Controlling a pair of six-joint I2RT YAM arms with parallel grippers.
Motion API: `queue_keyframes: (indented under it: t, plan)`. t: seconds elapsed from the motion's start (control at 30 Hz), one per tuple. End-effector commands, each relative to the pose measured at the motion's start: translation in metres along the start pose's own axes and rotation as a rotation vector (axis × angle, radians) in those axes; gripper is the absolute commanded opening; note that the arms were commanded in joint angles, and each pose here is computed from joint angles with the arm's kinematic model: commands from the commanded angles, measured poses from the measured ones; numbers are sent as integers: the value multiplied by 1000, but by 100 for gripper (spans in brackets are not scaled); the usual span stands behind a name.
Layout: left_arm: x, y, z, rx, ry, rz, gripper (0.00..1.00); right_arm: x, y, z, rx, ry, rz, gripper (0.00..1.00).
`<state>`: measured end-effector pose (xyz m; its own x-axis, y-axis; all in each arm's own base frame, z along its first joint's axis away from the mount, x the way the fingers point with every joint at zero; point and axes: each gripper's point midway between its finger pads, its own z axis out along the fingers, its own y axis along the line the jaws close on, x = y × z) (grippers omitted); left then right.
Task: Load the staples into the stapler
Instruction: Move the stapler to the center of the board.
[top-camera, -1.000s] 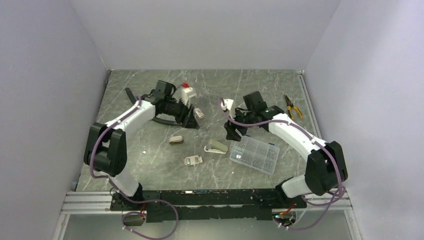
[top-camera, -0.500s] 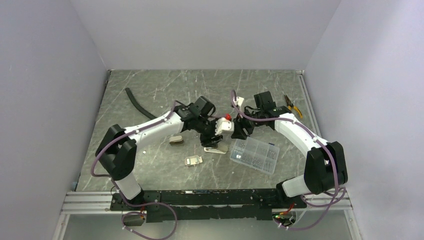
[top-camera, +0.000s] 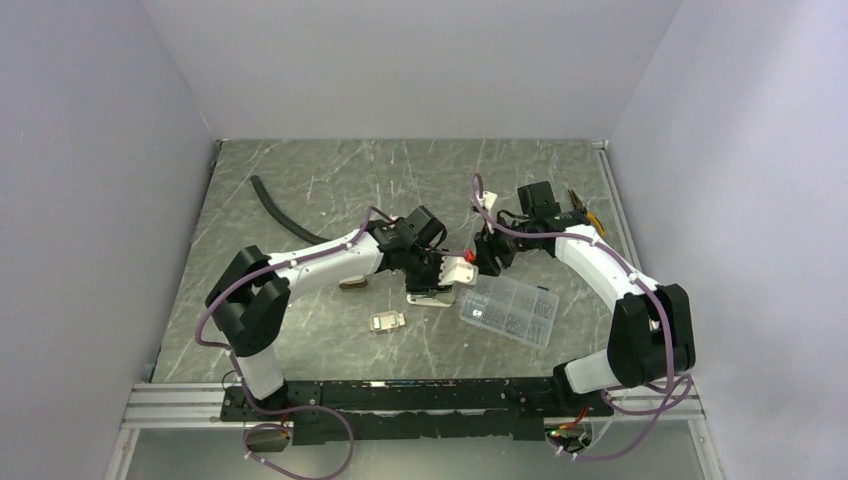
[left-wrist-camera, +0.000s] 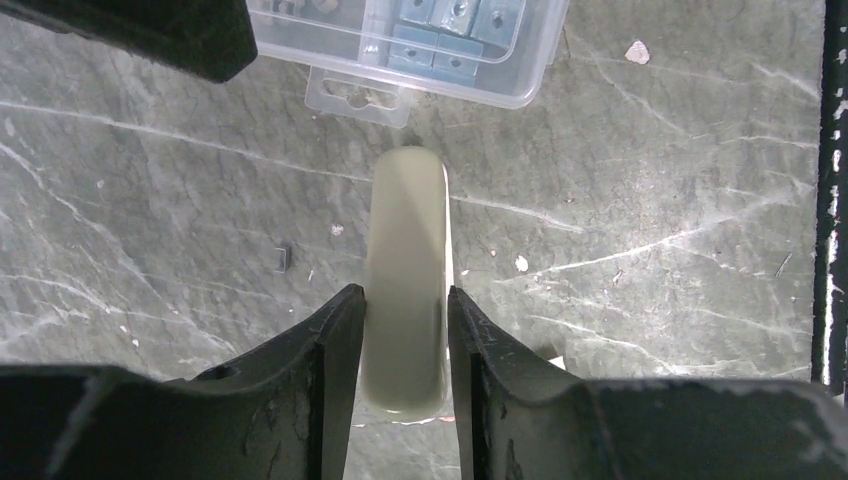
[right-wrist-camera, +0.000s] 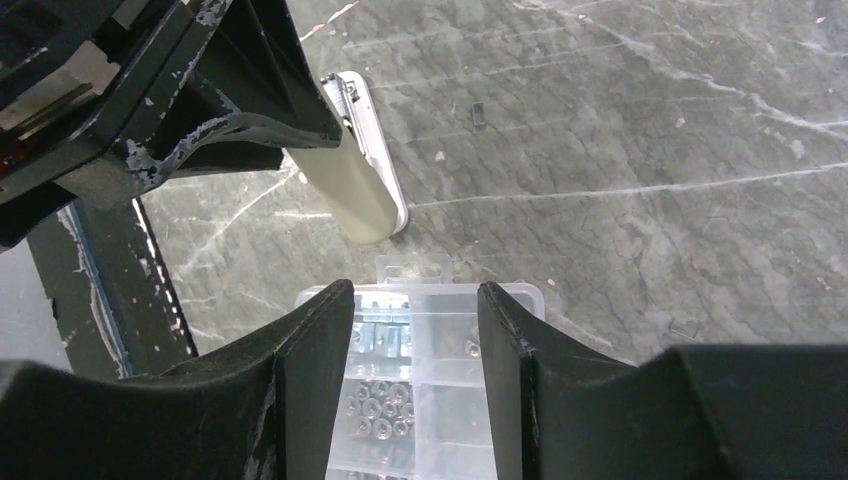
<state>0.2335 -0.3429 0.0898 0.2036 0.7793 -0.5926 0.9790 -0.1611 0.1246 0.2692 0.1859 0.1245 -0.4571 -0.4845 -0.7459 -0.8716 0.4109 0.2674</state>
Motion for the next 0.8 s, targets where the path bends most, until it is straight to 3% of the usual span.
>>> queue_keyframes:
  t: [0.0,0.1,0.27,0.77]
  plan:
    - [13,-4,0,7,60,2,40,-5,7,-2,-42,-28,-24,51]
    - [17,-7,3,17,65,-9,41,-4,8,-2,-53,-24,-17,50]
    - [16,-10,4,7,45,-29,61,-2,8,0,-58,-18,-9,49]
    - [1,3,-6,-37,7,-36,62,2,8,2,-76,-2,6,44]
